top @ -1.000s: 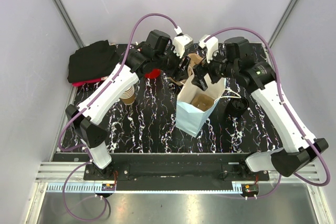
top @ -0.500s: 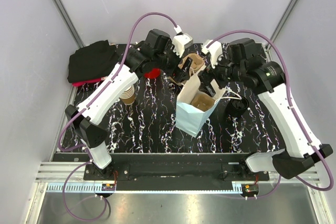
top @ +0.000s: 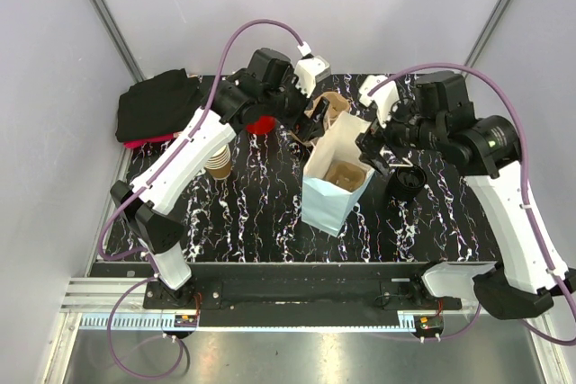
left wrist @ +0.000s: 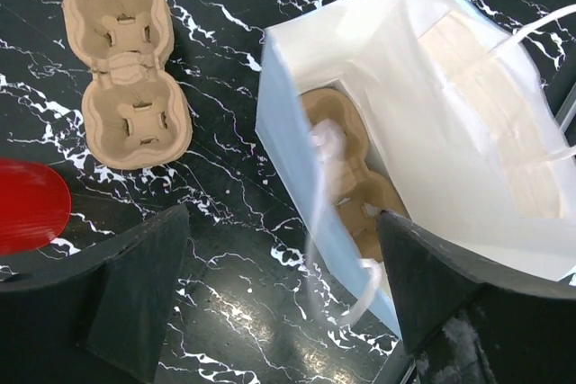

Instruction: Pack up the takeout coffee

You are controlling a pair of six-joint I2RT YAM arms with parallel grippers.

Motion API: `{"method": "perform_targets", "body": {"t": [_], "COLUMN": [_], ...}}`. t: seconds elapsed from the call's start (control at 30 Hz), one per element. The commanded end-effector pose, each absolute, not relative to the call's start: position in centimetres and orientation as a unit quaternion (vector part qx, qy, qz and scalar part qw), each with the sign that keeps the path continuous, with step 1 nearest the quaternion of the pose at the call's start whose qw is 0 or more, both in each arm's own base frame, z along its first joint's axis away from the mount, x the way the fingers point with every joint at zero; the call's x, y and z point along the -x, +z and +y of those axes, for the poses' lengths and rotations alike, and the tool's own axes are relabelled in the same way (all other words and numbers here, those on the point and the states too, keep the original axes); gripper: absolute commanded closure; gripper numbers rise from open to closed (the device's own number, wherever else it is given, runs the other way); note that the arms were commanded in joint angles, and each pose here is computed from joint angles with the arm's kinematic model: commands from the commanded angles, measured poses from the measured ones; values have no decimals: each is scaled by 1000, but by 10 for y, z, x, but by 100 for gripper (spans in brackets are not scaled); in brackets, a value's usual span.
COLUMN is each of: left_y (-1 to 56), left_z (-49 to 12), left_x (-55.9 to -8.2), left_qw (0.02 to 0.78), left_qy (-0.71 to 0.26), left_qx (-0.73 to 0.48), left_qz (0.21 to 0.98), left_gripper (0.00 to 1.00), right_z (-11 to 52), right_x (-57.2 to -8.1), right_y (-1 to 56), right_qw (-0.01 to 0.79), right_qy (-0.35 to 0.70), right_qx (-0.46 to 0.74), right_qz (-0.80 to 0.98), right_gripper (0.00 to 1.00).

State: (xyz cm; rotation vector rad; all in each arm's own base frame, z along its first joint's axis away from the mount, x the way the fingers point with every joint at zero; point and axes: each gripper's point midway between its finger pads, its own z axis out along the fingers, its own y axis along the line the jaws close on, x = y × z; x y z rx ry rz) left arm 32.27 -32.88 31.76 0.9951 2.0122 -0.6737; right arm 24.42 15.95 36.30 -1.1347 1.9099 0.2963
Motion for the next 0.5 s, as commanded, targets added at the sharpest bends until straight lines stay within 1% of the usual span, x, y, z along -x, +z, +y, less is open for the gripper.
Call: {"method": "perform_targets", "body": {"t": [0.0,0.13,0.27,0.4,0.47], "left_y": [354,355,354,354,352], "left_z": [-326,-328,-330,-332,-333], "left_x": [-327,-326,-326,-326,-326], "left_qw": [436,434,432,430,427], "left_qy": [-266,-271,-274,-277,-277], "left_qx": [-391,-392,-392,-394,-394], "left_qz": [766,765,764,764,765], "left_gripper": [16,25,32,41,50], "right_z": [139,137,126,117,116], "right_x": [-226,-217,-226,-234,-237], "right_y": [388,378,360,332,324], "right_qw": [464,451,434,403,396], "right_qy": [77,80,42,10,2], "right_qx": [484,502,505,519,524], "right_qz": [738,733,745,754,754], "right_gripper": [0,0,1,7,12]}}
